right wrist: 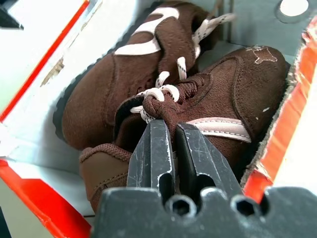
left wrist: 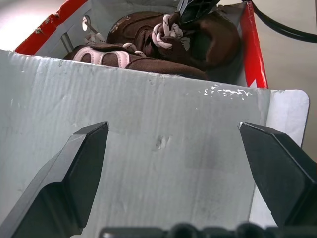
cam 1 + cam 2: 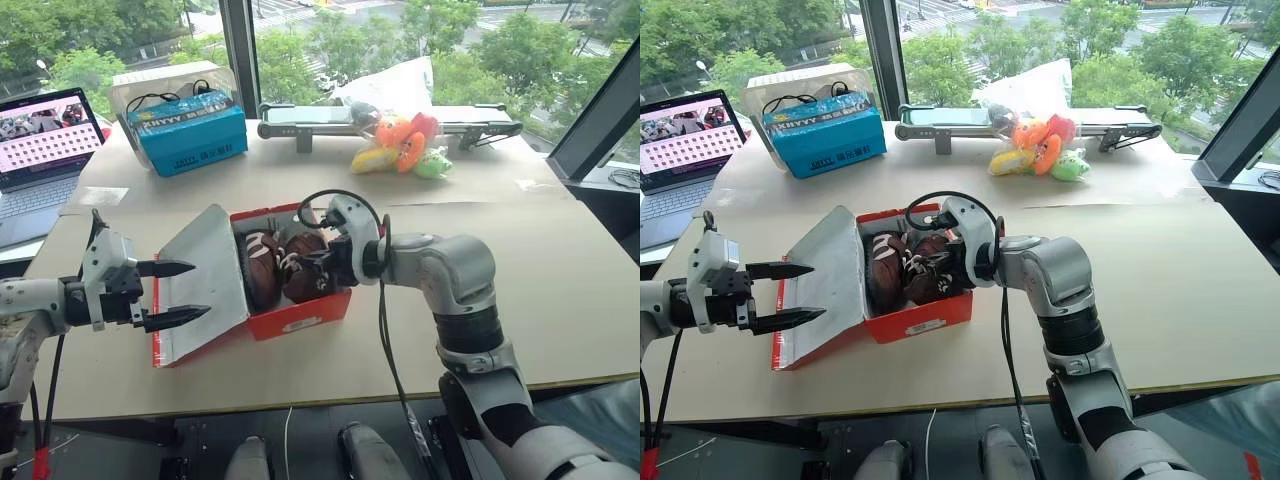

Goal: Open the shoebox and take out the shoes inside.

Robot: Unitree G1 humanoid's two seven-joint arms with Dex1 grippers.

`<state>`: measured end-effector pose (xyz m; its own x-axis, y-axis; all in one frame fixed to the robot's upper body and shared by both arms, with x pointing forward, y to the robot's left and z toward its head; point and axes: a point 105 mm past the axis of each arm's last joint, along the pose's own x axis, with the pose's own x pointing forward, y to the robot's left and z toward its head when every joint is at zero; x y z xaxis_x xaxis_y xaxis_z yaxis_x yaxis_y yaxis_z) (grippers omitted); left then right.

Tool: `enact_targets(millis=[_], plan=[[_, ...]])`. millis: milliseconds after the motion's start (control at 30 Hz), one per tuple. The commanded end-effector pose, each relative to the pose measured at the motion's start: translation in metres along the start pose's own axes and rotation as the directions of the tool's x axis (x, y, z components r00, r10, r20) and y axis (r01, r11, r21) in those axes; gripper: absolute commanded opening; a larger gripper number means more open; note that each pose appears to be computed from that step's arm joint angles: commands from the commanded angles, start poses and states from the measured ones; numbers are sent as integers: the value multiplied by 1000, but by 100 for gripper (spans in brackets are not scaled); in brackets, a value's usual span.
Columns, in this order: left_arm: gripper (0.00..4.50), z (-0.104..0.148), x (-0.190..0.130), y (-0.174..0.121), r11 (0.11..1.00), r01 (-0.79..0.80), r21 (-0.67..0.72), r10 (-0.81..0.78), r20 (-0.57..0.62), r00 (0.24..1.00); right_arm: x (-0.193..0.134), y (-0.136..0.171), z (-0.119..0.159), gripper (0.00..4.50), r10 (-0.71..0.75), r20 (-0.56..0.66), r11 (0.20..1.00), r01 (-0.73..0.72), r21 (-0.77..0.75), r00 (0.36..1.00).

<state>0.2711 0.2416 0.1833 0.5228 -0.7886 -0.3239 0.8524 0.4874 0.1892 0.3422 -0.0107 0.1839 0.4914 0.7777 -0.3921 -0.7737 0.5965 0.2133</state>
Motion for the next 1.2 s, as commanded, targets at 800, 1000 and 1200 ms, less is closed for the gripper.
enact_targets(millis=[800, 1000, 1200], plan=[[450, 10, -1, 5, 998, 9, 63, -9, 4, 1000, -30, 13, 50, 3, 79, 196, 996, -85, 18, 977], [450, 10, -2, 6, 998, 9, 67, -9, 2, 1000, -38, 21, 65, 3, 110, 248, 994, -114, 2, 963], [450, 11, -2, 7, 998, 11, 70, -11, 2, 1000, -49, 31, 83, 3, 154, 299, 987, -159, -5, 942]])
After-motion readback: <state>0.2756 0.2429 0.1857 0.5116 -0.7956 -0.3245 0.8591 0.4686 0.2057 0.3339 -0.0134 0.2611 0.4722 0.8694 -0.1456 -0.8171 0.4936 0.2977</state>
